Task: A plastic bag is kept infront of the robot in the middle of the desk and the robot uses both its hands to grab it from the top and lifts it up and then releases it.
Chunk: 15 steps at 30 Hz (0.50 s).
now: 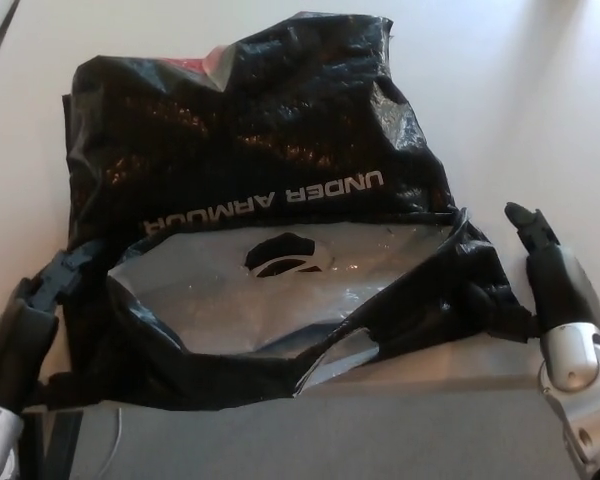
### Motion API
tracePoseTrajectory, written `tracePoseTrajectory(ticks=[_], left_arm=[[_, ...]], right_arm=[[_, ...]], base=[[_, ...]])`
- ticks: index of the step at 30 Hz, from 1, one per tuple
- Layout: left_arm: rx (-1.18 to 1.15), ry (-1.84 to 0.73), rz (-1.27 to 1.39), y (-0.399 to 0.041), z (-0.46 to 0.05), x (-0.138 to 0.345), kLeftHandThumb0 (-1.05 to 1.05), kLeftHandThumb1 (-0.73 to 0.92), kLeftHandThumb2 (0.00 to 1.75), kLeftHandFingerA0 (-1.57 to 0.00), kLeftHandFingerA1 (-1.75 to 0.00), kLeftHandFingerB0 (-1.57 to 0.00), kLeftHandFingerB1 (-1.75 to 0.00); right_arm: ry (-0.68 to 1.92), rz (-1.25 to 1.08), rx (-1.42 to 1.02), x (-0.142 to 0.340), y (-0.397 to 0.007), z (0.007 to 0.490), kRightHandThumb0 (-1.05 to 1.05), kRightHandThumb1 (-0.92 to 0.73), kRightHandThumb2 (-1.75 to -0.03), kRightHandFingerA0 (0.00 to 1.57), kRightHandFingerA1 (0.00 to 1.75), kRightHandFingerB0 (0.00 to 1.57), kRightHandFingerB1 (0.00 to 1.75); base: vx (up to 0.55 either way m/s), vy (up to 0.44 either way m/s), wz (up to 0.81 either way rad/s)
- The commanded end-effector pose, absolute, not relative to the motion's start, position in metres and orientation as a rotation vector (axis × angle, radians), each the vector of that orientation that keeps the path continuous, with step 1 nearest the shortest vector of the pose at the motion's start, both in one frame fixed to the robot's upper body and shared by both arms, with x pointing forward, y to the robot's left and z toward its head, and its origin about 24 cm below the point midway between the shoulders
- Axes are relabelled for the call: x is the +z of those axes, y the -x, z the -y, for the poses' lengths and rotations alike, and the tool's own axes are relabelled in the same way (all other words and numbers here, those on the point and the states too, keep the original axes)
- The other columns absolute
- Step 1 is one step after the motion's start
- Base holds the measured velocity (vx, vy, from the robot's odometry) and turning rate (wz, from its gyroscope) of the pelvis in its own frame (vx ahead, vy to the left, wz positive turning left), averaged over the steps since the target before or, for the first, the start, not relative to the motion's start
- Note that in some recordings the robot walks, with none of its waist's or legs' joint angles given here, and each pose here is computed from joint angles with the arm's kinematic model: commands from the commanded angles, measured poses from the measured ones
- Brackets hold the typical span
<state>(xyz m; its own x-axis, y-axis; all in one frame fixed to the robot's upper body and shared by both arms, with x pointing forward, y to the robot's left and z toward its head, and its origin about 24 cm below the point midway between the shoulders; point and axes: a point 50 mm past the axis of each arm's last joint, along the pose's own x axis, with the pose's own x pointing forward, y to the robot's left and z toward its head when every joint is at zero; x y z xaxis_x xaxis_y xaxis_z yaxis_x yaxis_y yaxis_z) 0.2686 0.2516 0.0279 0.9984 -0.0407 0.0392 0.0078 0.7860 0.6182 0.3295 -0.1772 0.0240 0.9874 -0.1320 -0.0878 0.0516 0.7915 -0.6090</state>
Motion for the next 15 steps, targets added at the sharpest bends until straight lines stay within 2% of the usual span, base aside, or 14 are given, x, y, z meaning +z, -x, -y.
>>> tracePoseTrajectory(ticks=[1, 6, 7, 8, 9, 10, 11, 13, 14, 15], left_arm=[[-0.043, -0.707, 0.039, -0.273, -0.254, 0.033, -0.23, 0.45, 0.93, 0.00, -0.49, 0.00, -0.48], [-0.044, -0.696, 0.027, -0.274, -0.253, 0.034, -0.22, 0.46, 0.93, 0.00, -0.49, 0.00, -0.48], [-0.042, -0.687, 0.024, -0.274, -0.252, 0.034, -0.30, 0.49, 0.56, -0.16, -0.30, -0.10, -0.25], [-0.041, -0.674, 0.016, -0.274, -0.253, 0.034, -0.22, 0.47, 0.93, 0.00, -0.49, 0.00, -0.48], [-0.040, -0.660, 0.007, -0.274, -0.254, 0.035, -0.22, 0.47, 0.93, 0.00, -0.49, 0.00, -0.48], [-0.040, -0.665, 0.000, -0.273, -0.254, 0.034, -0.32, 0.50, 0.57, -0.17, -0.31, -0.10, -0.24], [-0.040, -0.667, -0.003, -0.273, -0.254, 0.034, -0.32, 0.50, 0.57, -0.17, -0.31, -0.10, -0.24], [-0.027, -0.630, -0.035, -0.276, -0.255, 0.036, -0.36, 0.52, 0.56, -0.42, -0.36, -0.23, -0.30], [-0.033, -0.627, -0.045, -0.275, -0.255, 0.036, -0.36, 0.52, 0.56, -0.42, -0.36, -0.23, -0.30], [0.001, -0.611, -0.084, -0.283, -0.258, 0.041, -0.39, 0.44, 0.84, -0.72, -0.93, -0.58, -0.62]], right_arm=[[0.691, -0.181, 0.008, 0.015, -0.314, 0.168, -0.43, -0.65, -0.62, 0.21, 0.34, 0.05, 0.20], [0.708, -0.174, 0.098, 0.015, -0.291, 0.153, -0.45, -0.66, -0.62, 0.24, 0.35, 0.07, 0.20], [0.710, -0.178, 0.110, 0.016, -0.288, 0.151, -0.45, -0.66, -0.62, 0.25, 0.35, 0.06, 0.20], [0.704, -0.177, 0.133, 0.017, -0.283, 0.147, -0.46, -0.66, -0.62, 0.23, 0.34, 0.06, 0.20], [0.694, -0.175, 0.160, 0.019, -0.278, 0.144, -0.46, -0.66, -0.62, 0.23, 0.34, 0.06, 0.20], [0.696, -0.174, 0.184, 0.020, -0.275, 0.143, -0.46, -0.67, -0.63, 0.21, 0.35, 0.05, 0.20], [0.697, -0.176, 0.195, 0.020, -0.273, 0.143, -0.46, -0.67, -0.63, 0.21, 0.35, 0.05, 0.20], [0.604, -0.219, 0.210, 0.022, -0.271, 0.142, -0.48, -0.65, -0.62, 0.21, 0.36, 0.05, 0.19], [0.569, -0.235, 0.211, 0.022, -0.270, 0.142, -0.48, -0.65, -0.62, 0.21, 0.36, 0.05, 0.19], [0.477, -0.299, 0.188, 0.027, -0.279, 0.144, -0.30, -0.53, -1.02, 0.00, 0.48, 0.00, 0.50]], base=[[0.00, 0.000, 0.00], [0.00, 0.000, 0.00], [0.00, 0.000, 0.00], [0.00, 0.000, 0.00], [0.00, 0.000, 0.00], [0.00, 0.000, 0.00], [0.00, 0.000, 0.00], [0.00, 0.000, 0.00], [0.00, 0.000, 0.00], [0.00, 0.000, 0.00]])
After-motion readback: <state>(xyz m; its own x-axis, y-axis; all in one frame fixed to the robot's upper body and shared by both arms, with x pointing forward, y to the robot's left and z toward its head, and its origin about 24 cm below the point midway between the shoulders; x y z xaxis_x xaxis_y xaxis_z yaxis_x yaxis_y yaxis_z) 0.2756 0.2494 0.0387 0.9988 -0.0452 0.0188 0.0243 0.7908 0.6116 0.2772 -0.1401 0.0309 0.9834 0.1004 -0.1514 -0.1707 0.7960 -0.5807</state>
